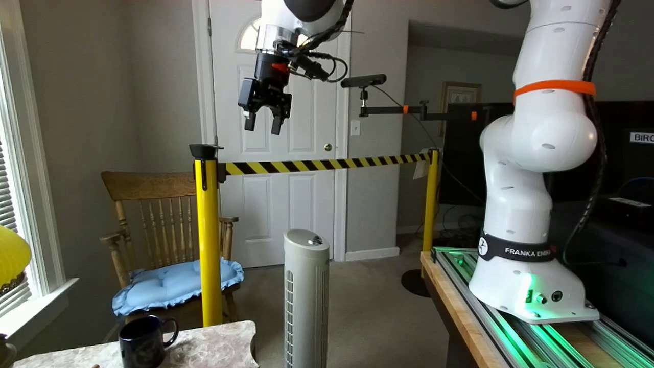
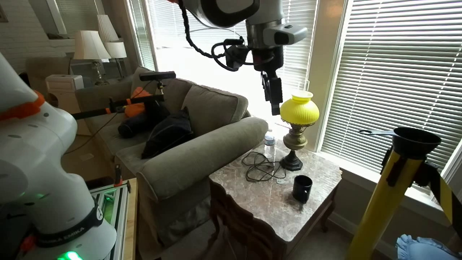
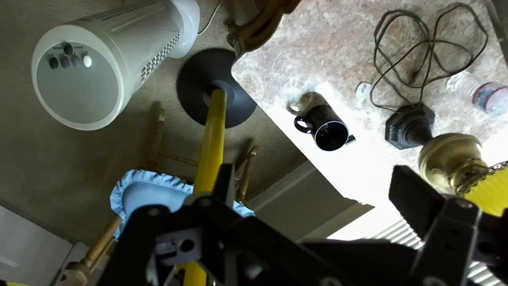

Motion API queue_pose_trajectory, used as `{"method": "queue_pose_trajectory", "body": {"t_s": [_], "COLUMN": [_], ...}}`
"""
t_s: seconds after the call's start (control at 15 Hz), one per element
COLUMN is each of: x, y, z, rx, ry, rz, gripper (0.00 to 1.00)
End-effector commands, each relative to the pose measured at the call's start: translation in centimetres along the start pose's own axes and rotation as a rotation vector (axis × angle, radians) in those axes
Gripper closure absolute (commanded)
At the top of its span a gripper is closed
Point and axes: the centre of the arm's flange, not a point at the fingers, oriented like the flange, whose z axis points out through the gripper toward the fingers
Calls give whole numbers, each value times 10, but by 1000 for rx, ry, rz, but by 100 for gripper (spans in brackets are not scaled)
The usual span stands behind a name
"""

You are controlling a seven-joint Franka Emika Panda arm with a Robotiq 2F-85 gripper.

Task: Take the tiny pot off of the barricade

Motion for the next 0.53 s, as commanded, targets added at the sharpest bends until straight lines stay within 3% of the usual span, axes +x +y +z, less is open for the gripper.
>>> {"method": "queue_pose_trajectory", "body": {"t_s": [0.0, 0.47], "x": [70, 146], "y": [15, 42], "z": [18, 42], "rx": [-16, -74], "ry": [3, 93], "rz": [99, 202], "gripper": [0, 0]}}
